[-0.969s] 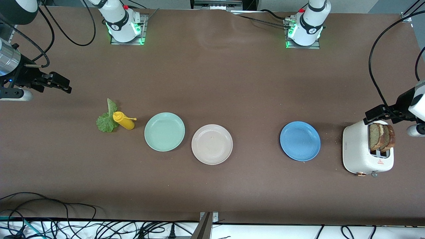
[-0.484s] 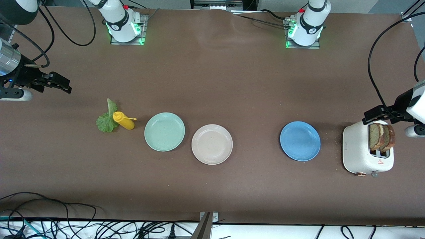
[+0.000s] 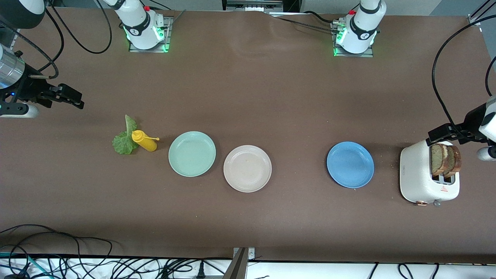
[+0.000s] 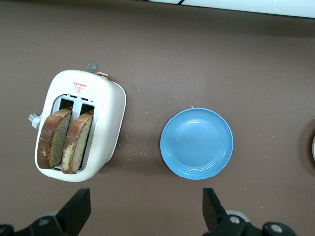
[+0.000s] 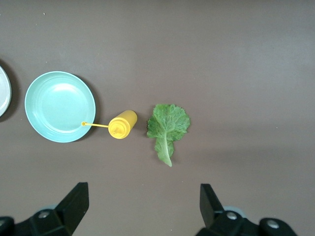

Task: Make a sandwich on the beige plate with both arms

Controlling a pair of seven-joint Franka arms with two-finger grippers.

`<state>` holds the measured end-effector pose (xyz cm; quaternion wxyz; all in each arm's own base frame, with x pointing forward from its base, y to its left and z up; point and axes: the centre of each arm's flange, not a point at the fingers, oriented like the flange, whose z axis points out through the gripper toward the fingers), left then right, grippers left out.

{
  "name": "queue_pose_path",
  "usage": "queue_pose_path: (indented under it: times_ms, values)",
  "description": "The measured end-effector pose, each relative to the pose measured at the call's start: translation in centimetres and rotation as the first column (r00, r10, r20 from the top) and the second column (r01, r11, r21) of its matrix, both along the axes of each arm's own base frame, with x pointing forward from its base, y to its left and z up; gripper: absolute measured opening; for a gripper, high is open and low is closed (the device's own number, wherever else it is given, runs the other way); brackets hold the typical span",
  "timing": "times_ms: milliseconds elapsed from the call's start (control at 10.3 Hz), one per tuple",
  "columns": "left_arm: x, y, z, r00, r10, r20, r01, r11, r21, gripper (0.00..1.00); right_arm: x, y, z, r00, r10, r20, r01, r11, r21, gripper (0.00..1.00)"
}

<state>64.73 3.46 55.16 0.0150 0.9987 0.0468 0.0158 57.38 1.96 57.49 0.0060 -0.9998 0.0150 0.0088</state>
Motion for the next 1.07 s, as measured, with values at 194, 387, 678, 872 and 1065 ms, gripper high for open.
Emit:
queue_pose_path:
  times_ms: [194,387,678,872,1065]
  values:
    - [0.1,0.6,-0.3,1.0,0.008,-0.004,-0.008,1.0,0.0,1.0,0.0,0.0,0.0,1.0,0.001,0.0,-0.001,1.0,0.0,1.0]
    - [0.1,0.6,-0.3,1.0,0.01,-0.005,-0.01,1.0,0.0,1.0,0.0,0.1,0.0,1.0,0.001,-0.001,-0.001,1.0,0.0,1.0]
    - [0.1,0.8,-0.3,1.0,0.013,-0.006,-0.013,1.0,0.0,1.0,0.0,0.1,0.0,1.0,0.001,-0.001,-0.001,1.0,0.0,1.0]
    - [0.0,1.5,-0.4,1.0,0.022,-0.006,-0.022,1.0,0.0,1.0,0.0,0.1,0.0,1.0,0.001,-0.001,-0.001,1.0,0.0,1.0]
    - [0.1,2.3,-0.8,0.999,0.035,-0.013,-0.035,0.999,-0.001,1.0,0.0,0.1,0.0,1.0,0.001,-0.001,-0.001,1.0,0.0,1.0]
